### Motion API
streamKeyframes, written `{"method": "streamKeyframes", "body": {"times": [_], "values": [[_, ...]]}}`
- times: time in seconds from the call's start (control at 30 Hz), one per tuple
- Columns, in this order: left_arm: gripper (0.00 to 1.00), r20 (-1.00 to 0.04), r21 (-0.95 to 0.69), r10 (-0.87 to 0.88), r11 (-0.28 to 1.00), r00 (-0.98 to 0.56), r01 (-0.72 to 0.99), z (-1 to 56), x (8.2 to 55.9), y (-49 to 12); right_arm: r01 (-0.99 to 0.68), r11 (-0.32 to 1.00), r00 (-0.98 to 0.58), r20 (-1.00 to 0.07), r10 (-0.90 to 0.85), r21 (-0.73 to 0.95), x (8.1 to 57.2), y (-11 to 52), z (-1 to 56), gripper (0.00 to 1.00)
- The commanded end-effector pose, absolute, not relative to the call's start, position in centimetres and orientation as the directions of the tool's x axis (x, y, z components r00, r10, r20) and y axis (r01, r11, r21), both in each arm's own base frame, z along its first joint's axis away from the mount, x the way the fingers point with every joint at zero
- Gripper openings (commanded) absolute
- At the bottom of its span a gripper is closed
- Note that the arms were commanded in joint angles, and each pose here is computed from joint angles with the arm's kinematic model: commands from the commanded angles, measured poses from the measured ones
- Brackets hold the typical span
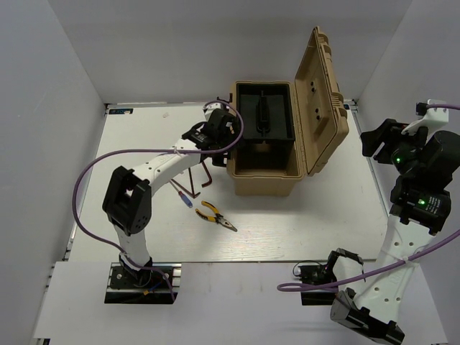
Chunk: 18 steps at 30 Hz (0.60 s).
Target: Sort the tools into containers
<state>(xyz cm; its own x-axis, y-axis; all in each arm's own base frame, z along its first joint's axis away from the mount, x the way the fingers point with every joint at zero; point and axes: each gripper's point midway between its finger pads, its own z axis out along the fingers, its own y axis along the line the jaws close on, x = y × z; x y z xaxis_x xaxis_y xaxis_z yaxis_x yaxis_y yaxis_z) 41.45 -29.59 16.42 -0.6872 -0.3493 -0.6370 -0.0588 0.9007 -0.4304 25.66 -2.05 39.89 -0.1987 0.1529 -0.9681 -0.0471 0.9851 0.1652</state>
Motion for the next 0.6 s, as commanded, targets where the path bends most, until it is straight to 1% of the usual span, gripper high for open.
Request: {"method": "streamKeyframes", "body": {"times": [0.0, 0.2, 0.23, 0.27, 0.33, 0.4, 0.53, 0.57], "values": [[0.87, -0.698, -0.434, -0.342, 0.901, -0.630, -0.008, 21.2, 41.7, -28.6, -0.069, 0.985, -0.181, -0.973, 0.144, 0.159, 25.5, -1.7, 40.5, 0.65], [0.88, -0.745, -0.432, -0.323, 0.900, -0.584, 0.053, 24.7, 41.6, -28.4, -0.087, 0.985, -0.168, -0.976, 0.136, 0.152, 25.3, -1.4, 41.0, 0.65], [0.88, -0.754, -0.426, -0.314, 0.902, -0.576, 0.066, 25.2, 41.5, -28.2, -0.094, 0.985, -0.162, -0.978, 0.128, 0.145, 25.3, -1.3, 41.1, 0.66], [0.89, -0.760, -0.427, -0.320, 0.902, -0.566, 0.063, 25.6, 41.6, -28.1, -0.102, 0.984, -0.163, -0.979, 0.125, 0.142, 25.4, -1.2, 41.1, 0.66], [0.89, -0.789, -0.410, -0.303, 0.908, -0.534, 0.091, 27.3, 41.9, -27.9, -0.142, 0.982, -0.147, -0.983, 0.106, 0.127, 25.3, -0.6, 41.5, 0.67], [0.89, -0.805, -0.378, -0.274, 0.920, -0.526, 0.101, 27.4, 42.0, -27.6, -0.156, 0.981, -0.124, -0.987, 0.098, 0.117, 25.2, -0.4, 42.2, 0.67], [0.89, -0.864, -0.345, -0.268, 0.932, -0.427, 0.113, 31.5, 41.2, -25.4, -0.169, 0.981, -0.072, -0.994, 0.084, 0.096, 25.4, -0.3, 44.3, 0.67], [0.89, -0.869, -0.323, -0.250, 0.940, -0.427, 0.108, 30.8, 41.3, -25.2, -0.197, 0.976, -0.063, -0.995, 0.082, 0.093, 25.2, 0.3, 44.8, 0.67]]}}
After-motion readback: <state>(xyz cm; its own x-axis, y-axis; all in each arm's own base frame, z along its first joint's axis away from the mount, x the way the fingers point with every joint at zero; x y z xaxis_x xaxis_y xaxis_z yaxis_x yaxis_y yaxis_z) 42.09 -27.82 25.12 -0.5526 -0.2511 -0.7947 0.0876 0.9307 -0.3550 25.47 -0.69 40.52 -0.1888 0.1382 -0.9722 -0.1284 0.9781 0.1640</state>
